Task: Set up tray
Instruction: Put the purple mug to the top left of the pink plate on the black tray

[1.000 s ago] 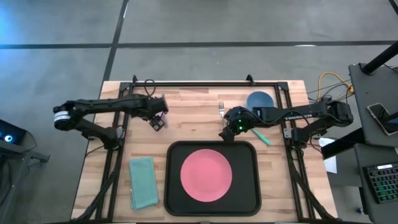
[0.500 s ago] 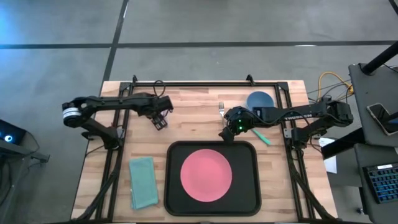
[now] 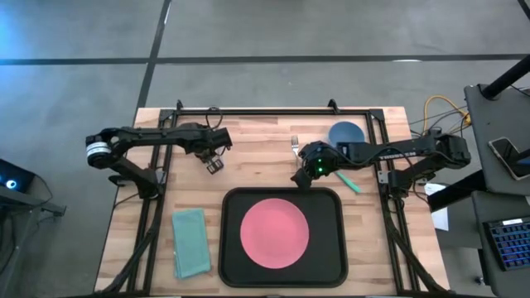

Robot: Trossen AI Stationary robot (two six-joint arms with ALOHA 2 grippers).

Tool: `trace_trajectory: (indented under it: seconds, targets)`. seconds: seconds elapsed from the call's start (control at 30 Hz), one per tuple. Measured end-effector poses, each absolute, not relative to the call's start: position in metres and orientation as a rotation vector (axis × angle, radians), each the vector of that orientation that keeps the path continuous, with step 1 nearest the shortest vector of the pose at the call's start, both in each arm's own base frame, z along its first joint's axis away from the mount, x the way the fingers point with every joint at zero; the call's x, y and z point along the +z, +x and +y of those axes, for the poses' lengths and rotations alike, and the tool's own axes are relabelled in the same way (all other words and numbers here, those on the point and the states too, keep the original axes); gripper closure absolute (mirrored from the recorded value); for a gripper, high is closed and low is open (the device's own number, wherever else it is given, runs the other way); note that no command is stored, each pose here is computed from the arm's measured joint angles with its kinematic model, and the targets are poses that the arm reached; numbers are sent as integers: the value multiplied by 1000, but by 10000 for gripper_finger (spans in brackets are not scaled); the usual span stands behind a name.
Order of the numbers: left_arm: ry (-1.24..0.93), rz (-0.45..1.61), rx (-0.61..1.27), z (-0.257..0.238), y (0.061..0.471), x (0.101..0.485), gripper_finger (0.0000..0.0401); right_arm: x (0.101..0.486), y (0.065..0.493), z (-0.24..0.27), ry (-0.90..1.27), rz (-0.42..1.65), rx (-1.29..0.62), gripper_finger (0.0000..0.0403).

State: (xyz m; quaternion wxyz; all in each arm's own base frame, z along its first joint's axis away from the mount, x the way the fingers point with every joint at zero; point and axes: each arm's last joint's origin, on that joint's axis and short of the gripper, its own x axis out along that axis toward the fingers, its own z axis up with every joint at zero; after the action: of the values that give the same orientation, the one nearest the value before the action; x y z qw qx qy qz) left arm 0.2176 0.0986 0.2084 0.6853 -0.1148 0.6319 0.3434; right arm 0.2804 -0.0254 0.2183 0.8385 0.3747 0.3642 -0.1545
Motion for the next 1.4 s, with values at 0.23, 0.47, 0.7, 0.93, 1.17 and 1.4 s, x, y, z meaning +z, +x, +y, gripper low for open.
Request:
trace_trajectory:
  seconds: [0.23, 0.47, 0.7, 0.93, 1.17, 1.4]
  targets:
    - [-336, 1381, 771, 94, 226, 247, 399, 228, 277, -25, 851, 720, -337, 229]
    - [-390, 1196, 650, 62, 253, 289, 400, 246, 267, -22, 975, 645, -350, 234]
    - [-397, 1049, 493, 2, 275, 297, 400, 257, 258, -3, 1051, 627, -345, 234]
    - [-470, 1077, 525, -27, 269, 272, 401, 254, 248, 24, 1050, 706, -386, 236]
    - [-636, 986, 540, -51, 272, 267, 401, 249, 241, 41, 1005, 784, -381, 236]
    - [-759, 970, 622, -73, 289, 259, 401, 247, 235, 55, 919, 855, -327, 236]
